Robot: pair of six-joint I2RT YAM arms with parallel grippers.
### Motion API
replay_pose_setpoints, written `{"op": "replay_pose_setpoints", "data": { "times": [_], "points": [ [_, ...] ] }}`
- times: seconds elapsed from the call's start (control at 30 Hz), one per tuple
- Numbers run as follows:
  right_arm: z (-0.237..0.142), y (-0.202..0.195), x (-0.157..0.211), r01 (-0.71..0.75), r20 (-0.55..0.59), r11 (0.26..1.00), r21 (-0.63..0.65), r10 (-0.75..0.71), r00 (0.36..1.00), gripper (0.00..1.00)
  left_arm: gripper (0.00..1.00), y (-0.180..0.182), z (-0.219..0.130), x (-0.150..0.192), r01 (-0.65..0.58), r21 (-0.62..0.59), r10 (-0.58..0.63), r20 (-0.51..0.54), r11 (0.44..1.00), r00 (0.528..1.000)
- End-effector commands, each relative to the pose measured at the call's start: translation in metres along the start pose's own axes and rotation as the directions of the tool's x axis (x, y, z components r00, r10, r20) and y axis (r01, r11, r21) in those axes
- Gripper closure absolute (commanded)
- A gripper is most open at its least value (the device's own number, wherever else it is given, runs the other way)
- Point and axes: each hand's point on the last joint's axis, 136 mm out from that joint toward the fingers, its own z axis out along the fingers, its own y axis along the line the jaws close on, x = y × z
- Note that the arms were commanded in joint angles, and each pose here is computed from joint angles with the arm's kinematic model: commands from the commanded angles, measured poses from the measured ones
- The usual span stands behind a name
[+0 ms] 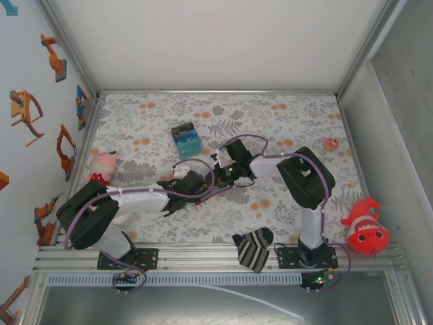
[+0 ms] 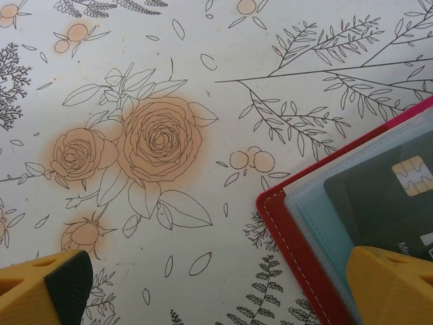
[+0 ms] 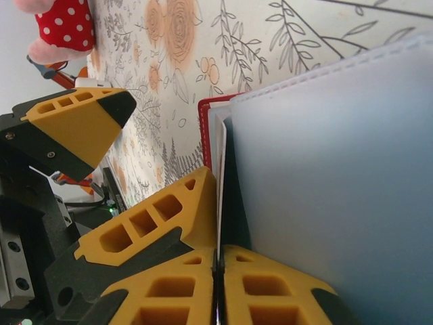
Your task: Take the credit cards out of the card holder
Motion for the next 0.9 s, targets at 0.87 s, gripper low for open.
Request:
{"op": "replay_pose_setpoints", "data": {
  "times": [0.87],
  "points": [
    [-0.038, 0.009, -0.014, 0.09, 0.079, 0.992, 0.089, -0.097, 0.992, 1.0, 0.03, 0.018, -0.003, 0.014, -0.04, -0.034, 0.039, -0.039, 0.999, 0.998]
  ]
}}
